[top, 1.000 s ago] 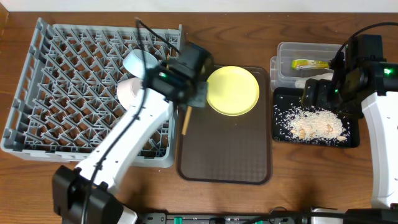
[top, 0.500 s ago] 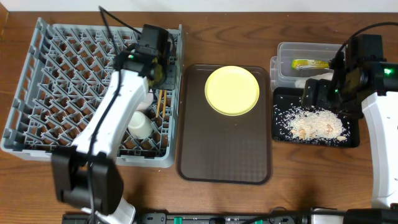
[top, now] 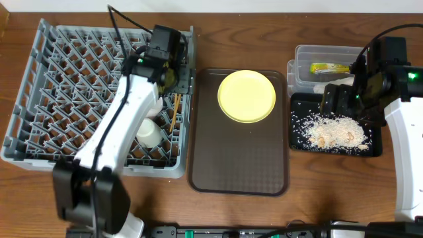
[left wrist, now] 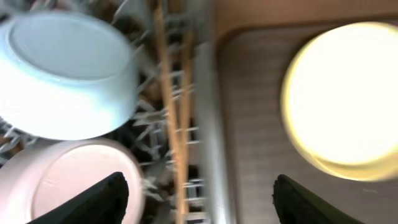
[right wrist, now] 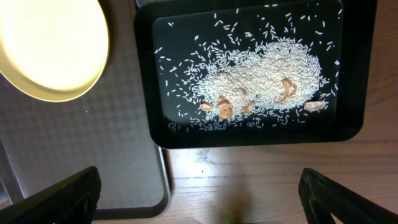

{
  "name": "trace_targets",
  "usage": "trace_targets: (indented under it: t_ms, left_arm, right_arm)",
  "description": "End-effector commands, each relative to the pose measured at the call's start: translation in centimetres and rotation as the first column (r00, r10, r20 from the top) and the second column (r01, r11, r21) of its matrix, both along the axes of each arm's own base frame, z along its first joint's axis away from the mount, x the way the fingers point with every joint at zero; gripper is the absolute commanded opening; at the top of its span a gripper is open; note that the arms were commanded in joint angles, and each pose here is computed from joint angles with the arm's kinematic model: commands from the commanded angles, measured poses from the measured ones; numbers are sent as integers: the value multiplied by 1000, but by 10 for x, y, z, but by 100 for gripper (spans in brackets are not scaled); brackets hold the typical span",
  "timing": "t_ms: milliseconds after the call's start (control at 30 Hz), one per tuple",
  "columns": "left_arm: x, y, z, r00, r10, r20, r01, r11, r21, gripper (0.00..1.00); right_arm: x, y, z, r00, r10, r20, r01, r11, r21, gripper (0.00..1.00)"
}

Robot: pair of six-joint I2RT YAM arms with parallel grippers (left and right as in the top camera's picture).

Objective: Sort waste into correct bins and load items into the dishwasher
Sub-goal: 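Move the left gripper to the yellow plate and grasp its rim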

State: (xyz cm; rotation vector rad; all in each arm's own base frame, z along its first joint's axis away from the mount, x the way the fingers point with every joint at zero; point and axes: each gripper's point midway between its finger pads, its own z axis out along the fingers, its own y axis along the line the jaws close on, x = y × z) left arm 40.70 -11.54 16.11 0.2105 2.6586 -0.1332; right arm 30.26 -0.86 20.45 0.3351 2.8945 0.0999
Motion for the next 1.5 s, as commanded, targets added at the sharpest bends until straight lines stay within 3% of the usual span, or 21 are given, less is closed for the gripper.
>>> trace_targets:
  t_ms: [0,200,400,700,900,1000,1067,1233,1300,1467]
  left_arm:
    - [-14,-52,31,984,-167,59,173,978,-119,78]
    - [-35,-116,10,884,-463,73,465,885,-25,79]
    - [-52,-172,-22,769,-636,59,636,771,23,79]
    - [-63,-220,-85,706,-708,5,708,706,26,79]
    - [-68,-222,-135,697,-712,-87,716,698,27,76]
    - [-76,-215,-156,691,-706,-158,717,697,22,71]
    - [-81,-211,-160,687,-703,-185,717,696,20,63]
    - [-92,-200,-163,690,-678,-252,703,711,11,20]
    - [-93,-200,-163,690,-678,-254,703,711,11,13]
    - [-91,-201,-155,694,-681,-235,702,712,12,8]
  right_arm:
    - [0,0,1,1000,10,4,-10,1000,-4,99]
    - [0,0,1,1000,-2,4,2,1000,-2,99]
    - [0,0,1,1000,-1,3,1,1000,-2,99]
    - [0,0,1,1000,-1,3,1,1000,-2,99]
    - [0,0,1,1000,-1,2,1,1000,-2,99]
    - [-1,0,1,1000,-1,0,1,1000,-2,99]
    - [-1,0,1,1000,-1,1,1,1000,-2,99]
    - [0,0,1,1000,-1,2,1,1000,-2,99]
    - [0,0,1,1000,-1,2,1,1000,-2,99]
    - [-1,0,1,1000,-1,0,1,1000,-2,99]
